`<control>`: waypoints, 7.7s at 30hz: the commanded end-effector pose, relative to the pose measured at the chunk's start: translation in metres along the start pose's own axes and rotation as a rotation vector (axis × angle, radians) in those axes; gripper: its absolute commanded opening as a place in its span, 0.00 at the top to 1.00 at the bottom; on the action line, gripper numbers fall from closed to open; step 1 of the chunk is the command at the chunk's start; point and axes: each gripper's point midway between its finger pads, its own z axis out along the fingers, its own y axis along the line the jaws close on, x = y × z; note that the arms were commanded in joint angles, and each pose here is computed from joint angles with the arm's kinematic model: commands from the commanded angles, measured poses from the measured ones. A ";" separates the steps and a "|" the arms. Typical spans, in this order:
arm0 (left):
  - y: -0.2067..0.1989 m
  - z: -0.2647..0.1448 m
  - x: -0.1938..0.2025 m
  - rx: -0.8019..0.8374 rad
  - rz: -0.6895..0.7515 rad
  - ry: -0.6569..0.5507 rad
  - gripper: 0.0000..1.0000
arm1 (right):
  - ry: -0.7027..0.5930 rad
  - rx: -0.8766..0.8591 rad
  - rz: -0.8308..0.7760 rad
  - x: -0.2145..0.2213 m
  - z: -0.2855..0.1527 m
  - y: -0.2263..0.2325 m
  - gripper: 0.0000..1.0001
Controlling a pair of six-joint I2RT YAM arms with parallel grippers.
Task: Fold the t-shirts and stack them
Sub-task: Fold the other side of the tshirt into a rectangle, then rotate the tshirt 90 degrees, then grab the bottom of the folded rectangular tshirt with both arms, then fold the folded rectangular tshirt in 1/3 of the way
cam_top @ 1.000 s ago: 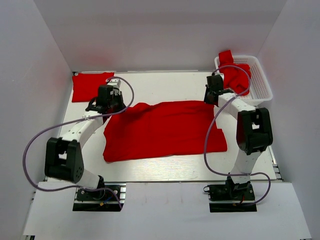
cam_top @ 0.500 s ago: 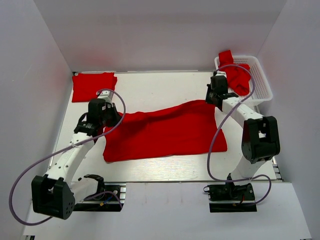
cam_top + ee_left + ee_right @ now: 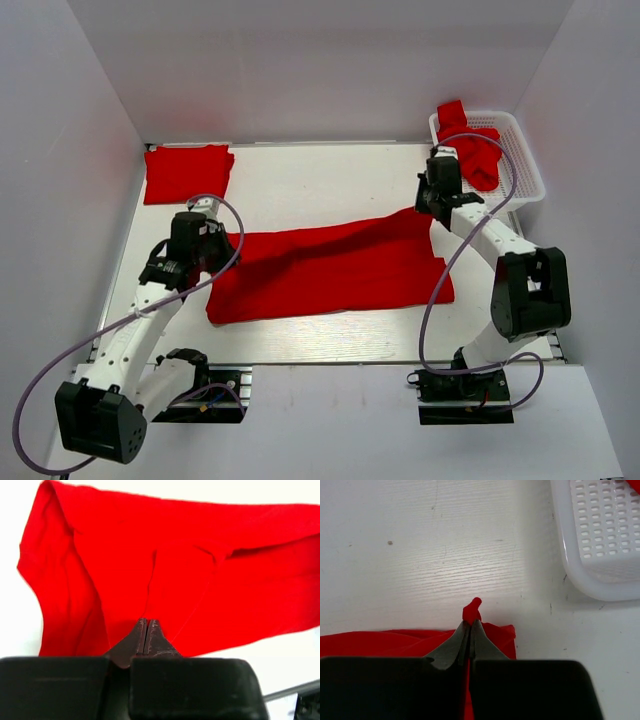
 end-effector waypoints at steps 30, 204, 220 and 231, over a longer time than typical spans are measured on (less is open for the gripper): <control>0.030 -0.014 0.098 -0.159 -0.244 0.305 0.18 | 0.164 0.136 0.083 0.105 -0.038 -0.043 0.25; -0.115 0.070 0.090 -0.207 0.073 0.490 1.00 | 0.401 -0.318 -0.131 0.177 -0.125 0.104 1.00; -0.132 0.123 -0.007 -0.134 0.048 0.340 1.00 | 0.253 -0.358 -0.145 0.071 -0.069 0.127 1.00; -0.127 0.162 -0.040 -0.115 0.055 0.310 1.00 | 0.247 -0.391 -0.135 0.037 -0.034 0.134 1.00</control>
